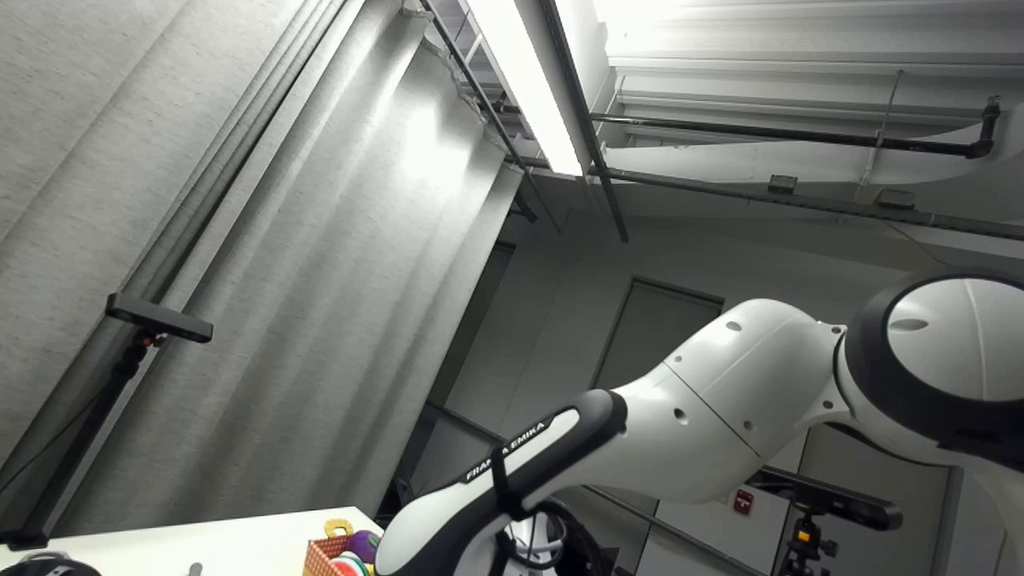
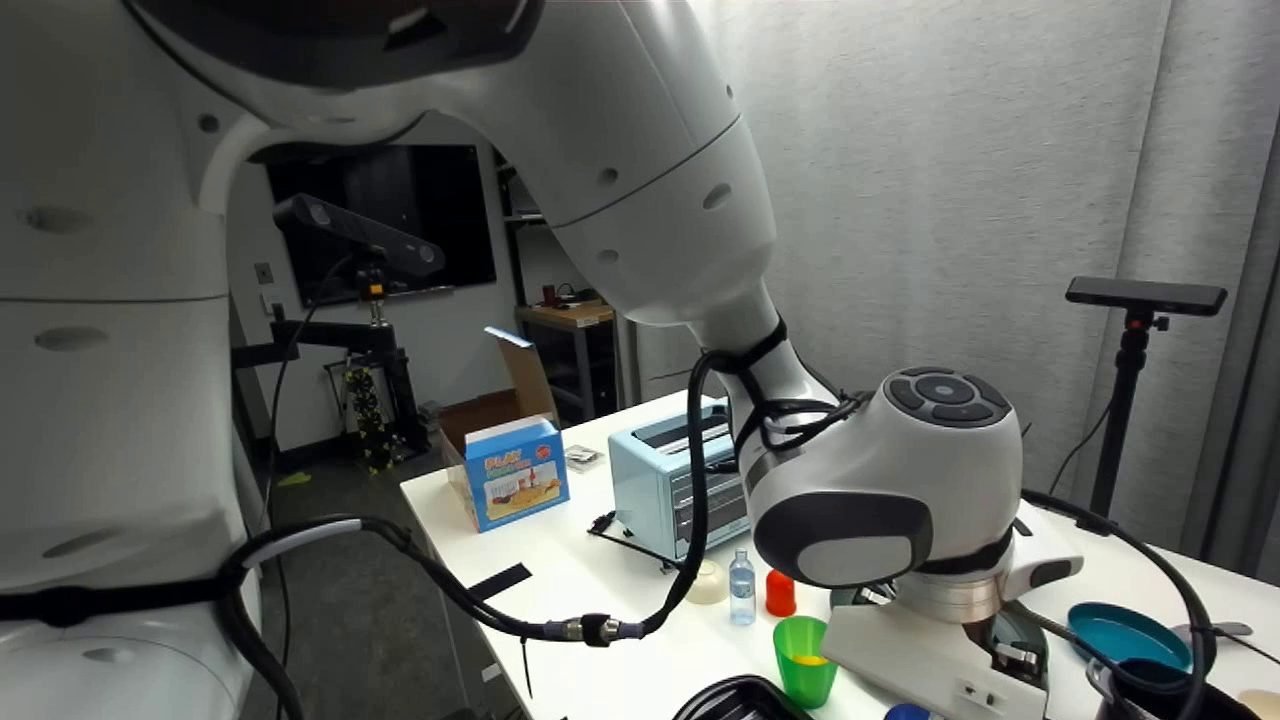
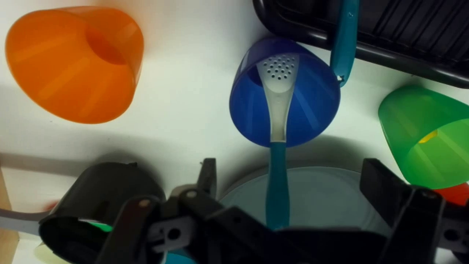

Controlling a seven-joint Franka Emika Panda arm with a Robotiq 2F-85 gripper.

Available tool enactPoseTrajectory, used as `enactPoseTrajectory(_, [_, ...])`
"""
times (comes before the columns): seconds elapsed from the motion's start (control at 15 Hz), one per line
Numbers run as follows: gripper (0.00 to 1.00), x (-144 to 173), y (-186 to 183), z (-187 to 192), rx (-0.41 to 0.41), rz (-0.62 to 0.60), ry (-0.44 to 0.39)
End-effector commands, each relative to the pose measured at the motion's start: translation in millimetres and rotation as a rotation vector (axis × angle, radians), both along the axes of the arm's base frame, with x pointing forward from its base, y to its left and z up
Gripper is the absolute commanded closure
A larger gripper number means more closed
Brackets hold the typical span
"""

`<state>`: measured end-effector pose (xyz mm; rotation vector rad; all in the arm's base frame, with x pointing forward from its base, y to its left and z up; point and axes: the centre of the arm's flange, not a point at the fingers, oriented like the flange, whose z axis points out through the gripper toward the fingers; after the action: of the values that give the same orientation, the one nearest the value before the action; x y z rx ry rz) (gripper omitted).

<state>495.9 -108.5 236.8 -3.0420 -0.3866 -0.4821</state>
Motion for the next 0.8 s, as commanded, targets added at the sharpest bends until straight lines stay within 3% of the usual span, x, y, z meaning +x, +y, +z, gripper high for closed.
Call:
enactPoseTrajectory(0.0, [0.00,10.5,-6.9,-17.5,0.005,0.008,-0.036])
enactPoseTrajectory(0.47, [0.00,25.2,-6.2,-29.2,0.015,0.030,-0.054])
enactPoseTrajectory(0.73, [0.09,30.8,-10.4,-33.7,0.016,0.030,-0.055])
